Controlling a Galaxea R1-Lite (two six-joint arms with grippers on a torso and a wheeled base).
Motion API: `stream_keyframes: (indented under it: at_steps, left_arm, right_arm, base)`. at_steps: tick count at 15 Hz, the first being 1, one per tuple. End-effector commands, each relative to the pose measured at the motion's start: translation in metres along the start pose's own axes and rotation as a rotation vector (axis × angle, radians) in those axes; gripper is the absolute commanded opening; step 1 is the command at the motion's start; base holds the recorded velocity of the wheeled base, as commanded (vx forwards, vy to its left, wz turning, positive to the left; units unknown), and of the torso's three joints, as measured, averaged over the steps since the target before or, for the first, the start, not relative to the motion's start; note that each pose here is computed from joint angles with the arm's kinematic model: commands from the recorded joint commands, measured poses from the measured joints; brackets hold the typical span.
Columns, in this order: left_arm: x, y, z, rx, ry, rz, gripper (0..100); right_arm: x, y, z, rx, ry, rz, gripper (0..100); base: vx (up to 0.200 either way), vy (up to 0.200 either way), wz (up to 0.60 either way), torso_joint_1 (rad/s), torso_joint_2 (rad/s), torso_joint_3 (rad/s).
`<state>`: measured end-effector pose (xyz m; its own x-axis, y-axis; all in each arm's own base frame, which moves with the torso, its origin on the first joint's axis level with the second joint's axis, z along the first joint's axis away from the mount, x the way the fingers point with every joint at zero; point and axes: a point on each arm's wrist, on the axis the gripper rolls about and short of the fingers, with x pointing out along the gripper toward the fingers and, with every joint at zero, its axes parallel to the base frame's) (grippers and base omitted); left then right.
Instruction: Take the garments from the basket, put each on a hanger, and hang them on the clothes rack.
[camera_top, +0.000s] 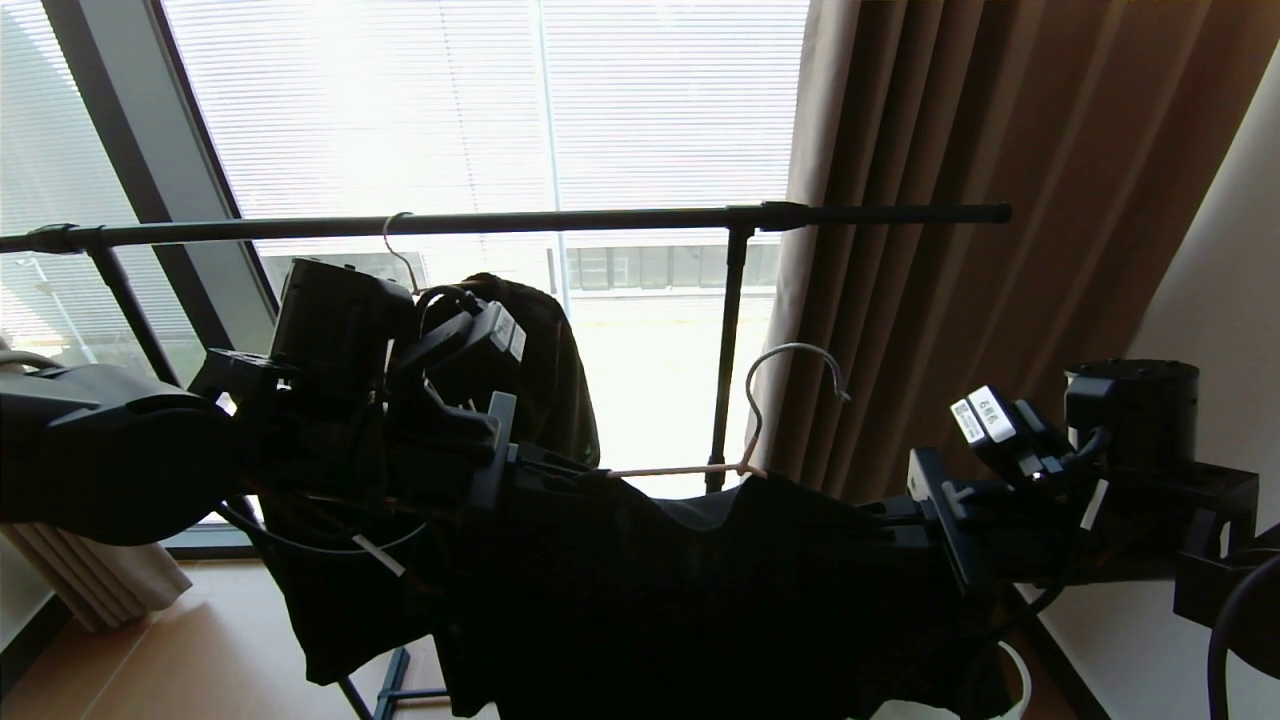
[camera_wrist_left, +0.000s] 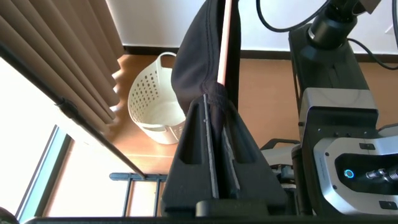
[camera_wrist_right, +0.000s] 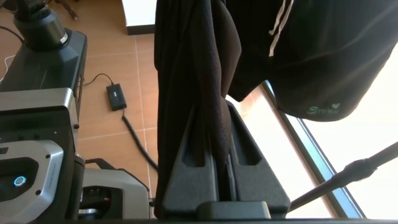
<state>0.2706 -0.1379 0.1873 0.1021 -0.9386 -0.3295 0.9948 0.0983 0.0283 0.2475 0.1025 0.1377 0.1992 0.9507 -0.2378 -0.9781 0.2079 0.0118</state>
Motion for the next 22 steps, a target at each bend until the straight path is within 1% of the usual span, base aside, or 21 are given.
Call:
stream_keyframes:
  at_steps: [1,2,5,8,14,16,18,22]
  left_arm:
    - [-0.002,0.0,0.0,-0.002,-0.001,0.005,0]
    - [-0.002,0.0,0.0,-0.002,0.0,0.006,0]
    - [-0.003,0.001,0.0,-0.002,-0.001,0.01,0]
    - [-0.011,0.002,0.0,-0.002,-0.006,0.033,0]
    - [-0.027,-0.001,0.004,0.012,-0.02,0.072,0]
    - [-0.033,-0.005,0.006,0.02,-0.026,0.085,0]
    - [-0.044,-0.008,0.008,0.026,-0.046,0.093,0]
    - [-0.061,-0.013,0.01,0.032,-0.067,0.123,0]
  right_arm:
    - [0.0,-0.001,-0.001,0.001,0.001,0.0,0]
    - [0.0,-0.001,-0.001,0.002,0.002,0.0,100]
    - [0.0,-0.001,-0.002,0.005,0.004,-0.002,100]
    - [-0.001,-0.005,-0.004,0.013,0.009,-0.014,100]
    - [-0.005,-0.01,-0.003,0.01,0.004,-0.04,100]
    - [-0.006,-0.017,-0.007,0.023,0.008,-0.056,100]
    - [-0.006,-0.024,-0.011,0.038,0.015,-0.068,100]
    - [-0.005,-0.032,-0.018,0.06,0.025,-0.077,100]
  base:
    - [0.0,0.0,0.0,0.0,0.0,0.0]
    - [0.0,0.0,0.0,0.0,0.0,0.0]
    - [0.0,0.0,0.0,0.0,0.0,0.0]
    - [0.0,0.0,0.0,0.0,0.0,0.0]
    - [0.0,0.0,0.0,0.0,0.0,0.0]
    - [0.0,0.0,0.0,0.0,0.0,0.0]
    - [0.0,0.0,0.0,0.0,0.0,0.0]
    - [0.0,0.0,0.0,0.0,0.0,0.0]
